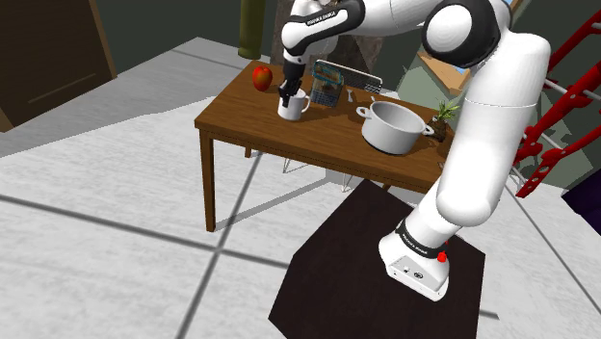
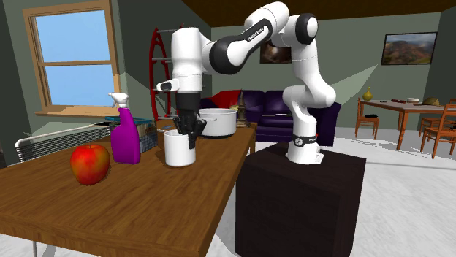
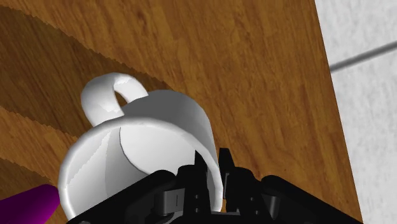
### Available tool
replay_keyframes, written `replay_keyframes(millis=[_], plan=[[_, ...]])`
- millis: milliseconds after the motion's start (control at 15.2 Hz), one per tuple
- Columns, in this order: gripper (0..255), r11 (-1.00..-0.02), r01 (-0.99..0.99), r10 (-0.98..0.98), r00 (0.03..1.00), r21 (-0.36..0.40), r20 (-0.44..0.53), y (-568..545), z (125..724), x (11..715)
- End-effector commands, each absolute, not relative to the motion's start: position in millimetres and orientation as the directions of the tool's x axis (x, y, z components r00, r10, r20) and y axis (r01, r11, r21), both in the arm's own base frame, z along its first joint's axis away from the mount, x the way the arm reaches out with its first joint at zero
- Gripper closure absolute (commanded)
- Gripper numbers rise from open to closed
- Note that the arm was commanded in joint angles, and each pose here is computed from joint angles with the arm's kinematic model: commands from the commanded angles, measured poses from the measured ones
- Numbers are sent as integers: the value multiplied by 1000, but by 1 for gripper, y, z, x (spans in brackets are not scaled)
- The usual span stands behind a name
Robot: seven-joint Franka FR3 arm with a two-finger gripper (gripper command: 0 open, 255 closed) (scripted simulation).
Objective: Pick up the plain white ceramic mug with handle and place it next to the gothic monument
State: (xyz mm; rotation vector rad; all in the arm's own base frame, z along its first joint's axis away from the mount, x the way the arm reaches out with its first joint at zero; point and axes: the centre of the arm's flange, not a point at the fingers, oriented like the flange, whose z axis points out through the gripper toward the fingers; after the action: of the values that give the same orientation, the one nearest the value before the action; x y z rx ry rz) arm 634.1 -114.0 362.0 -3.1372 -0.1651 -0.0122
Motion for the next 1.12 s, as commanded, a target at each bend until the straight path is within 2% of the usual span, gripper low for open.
replay_keyframes(millis=[0,1056], plan=[[255,-994,105,105,994,1,8,-114,374,634],[255,-994,105,105,994,1,8,-114,458,634]])
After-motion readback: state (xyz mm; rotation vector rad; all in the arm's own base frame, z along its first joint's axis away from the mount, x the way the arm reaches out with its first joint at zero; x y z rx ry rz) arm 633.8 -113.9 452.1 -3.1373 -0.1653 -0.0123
